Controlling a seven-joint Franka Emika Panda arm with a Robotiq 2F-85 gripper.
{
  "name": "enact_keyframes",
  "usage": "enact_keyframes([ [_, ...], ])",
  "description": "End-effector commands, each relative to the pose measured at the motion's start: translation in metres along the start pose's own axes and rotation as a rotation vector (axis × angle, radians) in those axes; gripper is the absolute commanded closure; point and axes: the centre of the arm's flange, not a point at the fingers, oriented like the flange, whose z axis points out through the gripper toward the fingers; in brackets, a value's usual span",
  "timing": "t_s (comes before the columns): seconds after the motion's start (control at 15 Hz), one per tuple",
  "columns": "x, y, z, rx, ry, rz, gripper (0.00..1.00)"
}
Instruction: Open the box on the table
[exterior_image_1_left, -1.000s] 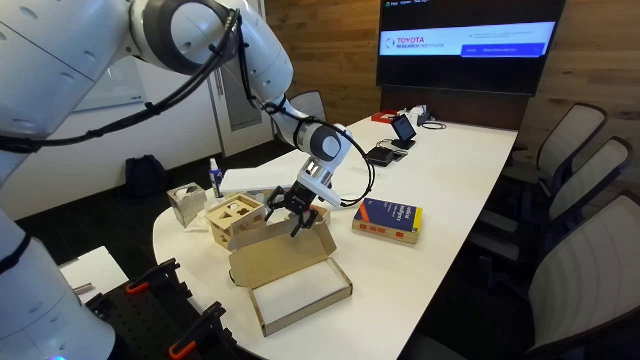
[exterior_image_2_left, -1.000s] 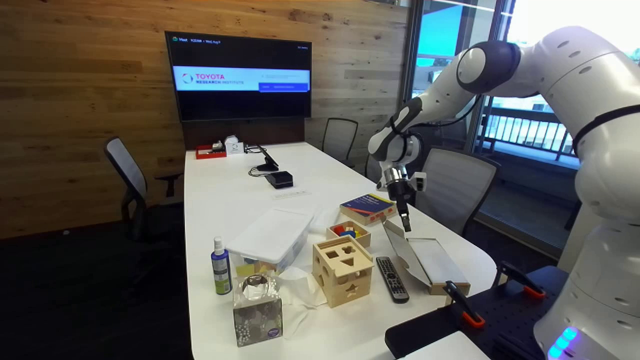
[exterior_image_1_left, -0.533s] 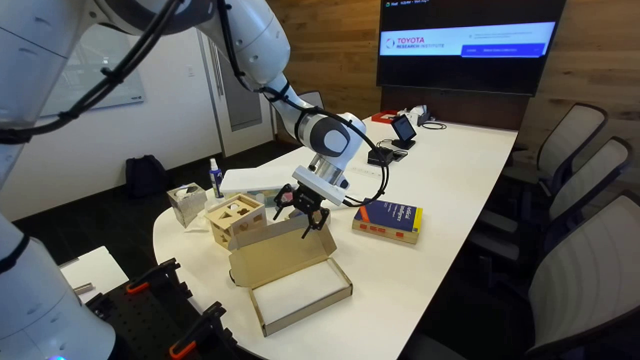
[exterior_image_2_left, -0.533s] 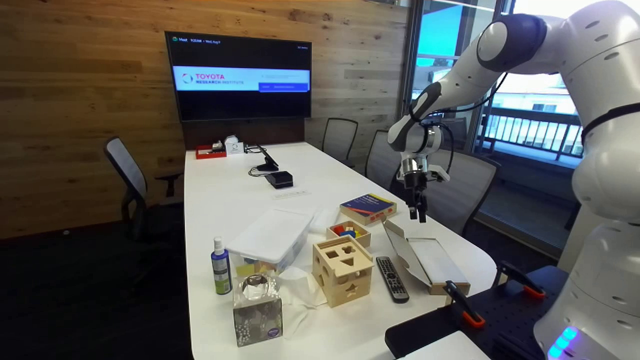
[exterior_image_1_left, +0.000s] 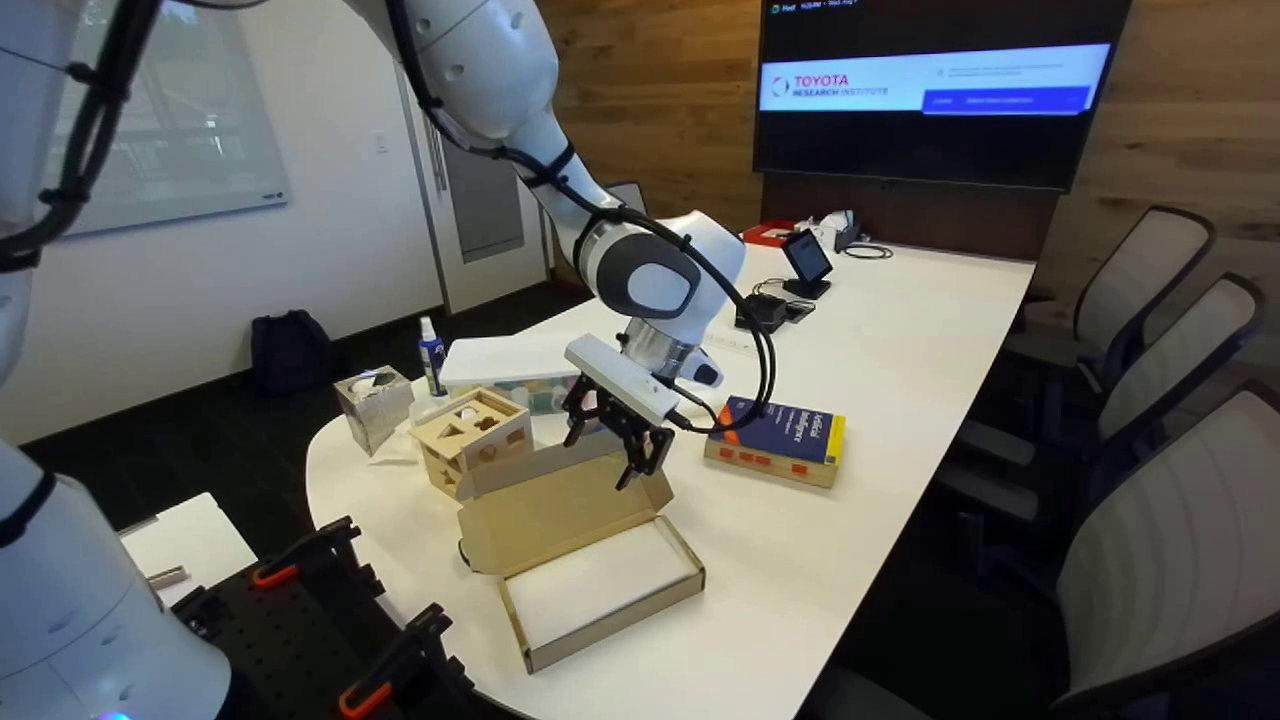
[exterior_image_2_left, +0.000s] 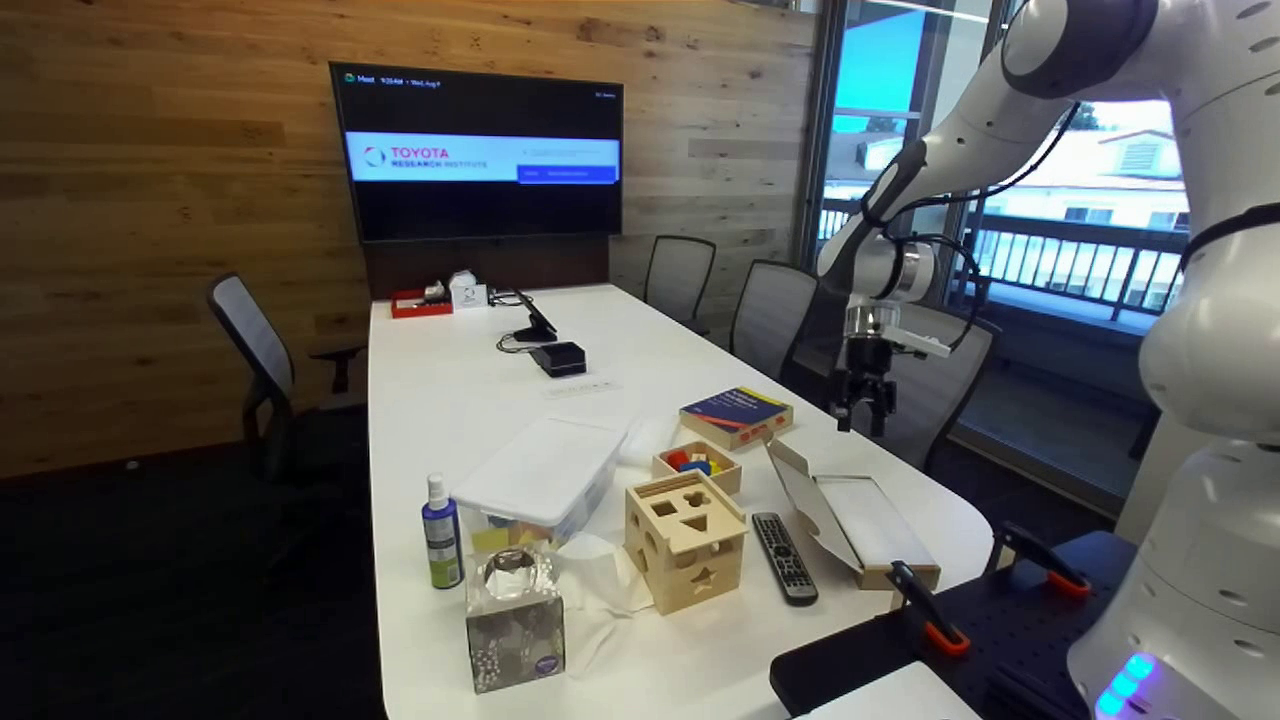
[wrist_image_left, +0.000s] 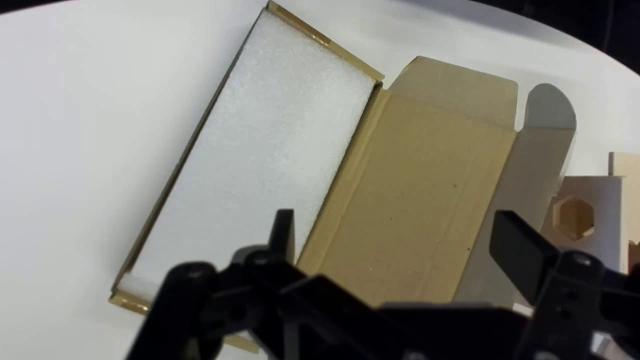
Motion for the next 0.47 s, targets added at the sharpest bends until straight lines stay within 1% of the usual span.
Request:
enact_keyframes([
  [0.0,-0.043,-0.007,-0.014,-0.021,0.052,0.131,0.0],
  [0.2,-0.058,-0.004,-0.021,-0.028,0.068,0.191,0.0],
  [0.4,-0.066,-0.003,-0.026,-0.029,0.074,0.22,0.0],
])
